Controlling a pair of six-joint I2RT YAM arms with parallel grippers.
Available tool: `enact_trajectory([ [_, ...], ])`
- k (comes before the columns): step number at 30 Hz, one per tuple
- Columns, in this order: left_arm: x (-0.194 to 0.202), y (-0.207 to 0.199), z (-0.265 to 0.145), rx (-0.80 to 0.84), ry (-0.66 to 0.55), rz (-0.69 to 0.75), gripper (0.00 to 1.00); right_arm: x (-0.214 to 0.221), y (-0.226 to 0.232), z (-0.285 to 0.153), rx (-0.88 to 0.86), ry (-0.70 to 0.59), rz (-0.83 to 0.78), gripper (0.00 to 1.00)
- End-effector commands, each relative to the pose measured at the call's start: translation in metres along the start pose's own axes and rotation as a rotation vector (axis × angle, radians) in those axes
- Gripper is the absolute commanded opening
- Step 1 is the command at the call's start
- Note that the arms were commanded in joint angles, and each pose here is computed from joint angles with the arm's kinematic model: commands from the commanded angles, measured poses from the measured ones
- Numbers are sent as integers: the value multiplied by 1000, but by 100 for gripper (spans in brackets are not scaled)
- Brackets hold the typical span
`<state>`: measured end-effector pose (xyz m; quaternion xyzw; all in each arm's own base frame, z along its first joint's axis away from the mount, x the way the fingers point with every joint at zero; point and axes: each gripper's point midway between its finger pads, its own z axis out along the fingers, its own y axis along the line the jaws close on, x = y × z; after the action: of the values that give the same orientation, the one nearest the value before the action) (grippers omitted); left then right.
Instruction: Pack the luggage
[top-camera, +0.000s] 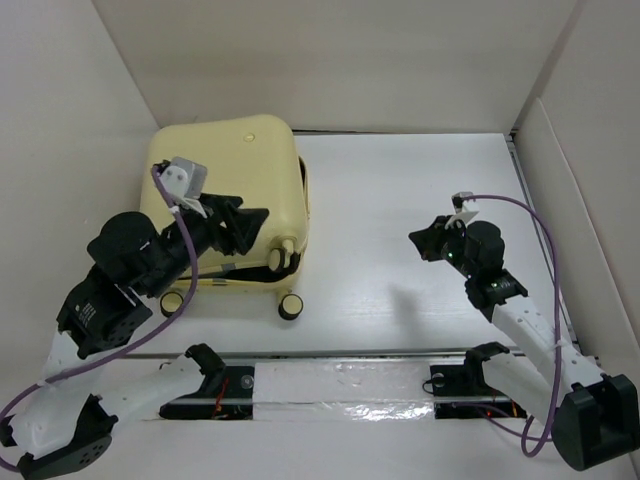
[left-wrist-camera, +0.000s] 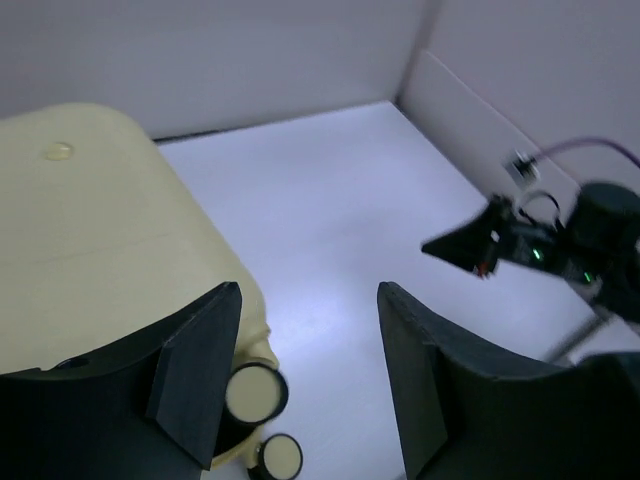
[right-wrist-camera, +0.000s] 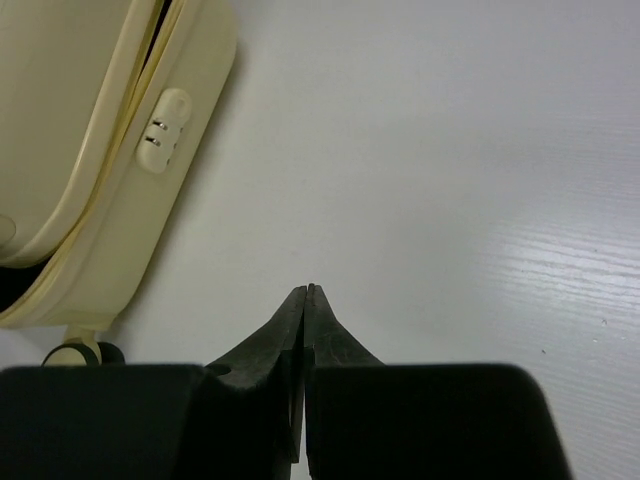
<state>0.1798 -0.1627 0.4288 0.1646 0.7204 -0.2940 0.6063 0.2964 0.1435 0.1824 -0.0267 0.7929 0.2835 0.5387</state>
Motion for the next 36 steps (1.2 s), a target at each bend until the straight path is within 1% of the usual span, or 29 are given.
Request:
enact_trajectory([
  [1,-58,50,-6,-322,-259,-142,54,-29,11,2,-11,-84,-41,1],
  [2,-61,66,-6,-422,-282,-174,54,-28,14,2,-16,-83,-45,0],
  [3,-65,96,-18,-619,-321,-191,53,-29,14,1,-15,-87,-49,0],
  [4,-58,106,-6,-697,-298,-189,52,-29,16,1,-18,-88,-55,0],
  [5,-56,116,-3,-765,-292,-170,51,-28,20,1,-26,-86,-61,0],
  [6,-60,125,-5,-833,-302,-159,48,-30,20,1,-24,-92,-64,0],
  [7,-51,131,15,-866,-249,-129,47,-29,21,1,-25,-91,-69,0],
  [8,-53,150,16,-933,-241,-122,47,-28,24,1,-33,-91,-72,0],
  [9,-56,156,25,-905,-209,-125,44,-29,24,1,-30,-92,-73,0],
  [10,-47,176,44,-914,-147,-132,43,-28,26,2,-31,-91,-76,0],
  [11,-42,196,49,-905,-109,-157,42,-27,28,2,-37,-87,-79,0],
  [12,-36,240,45,-919,-82,-231,40,-27,28,2,-35,-86,-82,0],
  [14,-29,284,26,-986,-99,-302,40,-25,29,3,-35,-79,-86,0],
  [15,-21,316,6,-1045,-122,-337,40,-25,33,3,-47,-77,-91,0],
  [17,-11,338,-8,-1119,-132,-363,41,-27,33,2,-42,-86,-91,0],
  [18,1,355,-18,-1212,-117,-365,41,-26,36,2,-49,-83,-92,0],
  [20,15,370,-24,-1297,-89,-358,41,-26,37,1,-55,-84,-92,0],
  [22,40,394,-44,-1410,-53,-359,42,-27,41,0,-66,-84,-95,0],
  [25,75,419,-62,-1461,15,-428,44,-29,43,-2,-70,-94,-96,0],
  [27,92,431,-81,-1522,41,-458,45,-32,44,-5,-75,-103,-97,0],
  [30,113,441,-95,-1577,85,-481,46,-33,46,-7,-83,-109,-97,0],
  [32,132,447,-97,-1596,142,-499,46,-33,46,-7,-84,-108,-95,0],
  [35,162,451,-94,-1592,229,-523,46,-34,48,-9,-89,-113,-96,0],
  [36,170,450,-86,-1564,249,-533,46,-35,48,-9,-91,-117,-97,0],
])
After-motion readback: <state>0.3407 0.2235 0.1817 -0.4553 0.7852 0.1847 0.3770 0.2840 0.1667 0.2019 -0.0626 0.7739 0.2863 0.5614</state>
